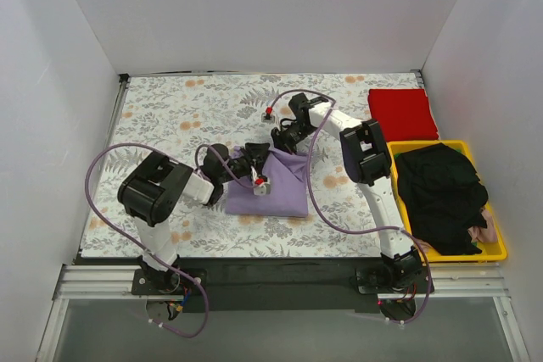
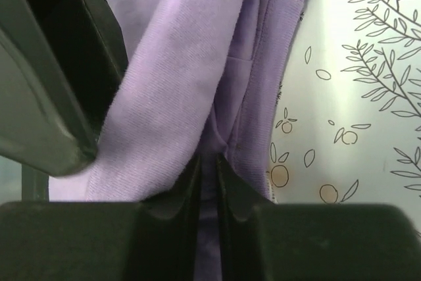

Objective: Fold and stack the t-shirts
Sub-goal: Fold the tshirt

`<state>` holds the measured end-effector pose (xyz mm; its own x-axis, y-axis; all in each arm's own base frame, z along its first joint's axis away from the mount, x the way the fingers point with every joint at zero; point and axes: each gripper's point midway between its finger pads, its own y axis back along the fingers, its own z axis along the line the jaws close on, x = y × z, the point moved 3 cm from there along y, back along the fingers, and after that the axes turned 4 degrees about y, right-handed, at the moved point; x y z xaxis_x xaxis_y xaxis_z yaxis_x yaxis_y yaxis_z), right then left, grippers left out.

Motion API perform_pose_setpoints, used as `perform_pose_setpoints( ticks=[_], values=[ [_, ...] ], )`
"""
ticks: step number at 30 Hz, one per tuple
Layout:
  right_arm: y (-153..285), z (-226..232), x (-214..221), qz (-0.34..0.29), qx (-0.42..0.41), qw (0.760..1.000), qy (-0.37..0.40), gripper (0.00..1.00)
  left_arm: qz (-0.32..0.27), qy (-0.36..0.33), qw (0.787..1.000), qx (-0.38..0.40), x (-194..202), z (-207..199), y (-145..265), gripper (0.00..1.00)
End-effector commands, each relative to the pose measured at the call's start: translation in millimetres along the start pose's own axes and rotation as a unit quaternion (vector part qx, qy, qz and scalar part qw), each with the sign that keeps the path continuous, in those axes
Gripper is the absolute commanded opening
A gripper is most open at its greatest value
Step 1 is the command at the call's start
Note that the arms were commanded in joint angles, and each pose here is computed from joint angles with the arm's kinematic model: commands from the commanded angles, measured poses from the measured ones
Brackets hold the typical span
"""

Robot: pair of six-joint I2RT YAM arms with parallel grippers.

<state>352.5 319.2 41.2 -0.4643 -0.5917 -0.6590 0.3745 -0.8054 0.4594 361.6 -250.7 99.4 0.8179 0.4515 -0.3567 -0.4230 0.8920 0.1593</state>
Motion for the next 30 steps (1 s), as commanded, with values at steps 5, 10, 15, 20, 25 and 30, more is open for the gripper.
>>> perform_pose_setpoints(
  ticks=[5, 10, 15, 20, 25, 30],
  values=[
    [36, -2, -28, 0.045, 0.106, 0.990, 0.077, 0.33, 0.004, 0.075, 0.996, -0.057, -26, 72, 24, 0.35],
    [61, 13, -58, 0.056, 0.165, 0.976, 0.133, 0.52, 0.038, 0.230, 0.972, -0.025, -44, 94, 56, 0.37],
    [88, 18, -76, 0.077, 0.232, 0.955, 0.170, 0.63, 0.112, 0.474, 0.873, 0.036, -29, 82, 87, 0.61],
    [121, 25, -95, 0.079, 0.288, 0.934, 0.198, 0.70, 0.132, 0.618, 0.772, 0.068, 2, 88, 89, 0.64],
    [147, 31, -76, 0.080, 0.298, 0.938, 0.157, 0.73, 0.155, 0.704, 0.682, 0.118, 35, 82, 79, 0.64],
    [147, 34, -36, 0.068, 0.243, 0.966, 0.051, 0.75, 0.155, 0.768, 0.605, 0.140, 73, 83, 65, 0.65]
  ],
)
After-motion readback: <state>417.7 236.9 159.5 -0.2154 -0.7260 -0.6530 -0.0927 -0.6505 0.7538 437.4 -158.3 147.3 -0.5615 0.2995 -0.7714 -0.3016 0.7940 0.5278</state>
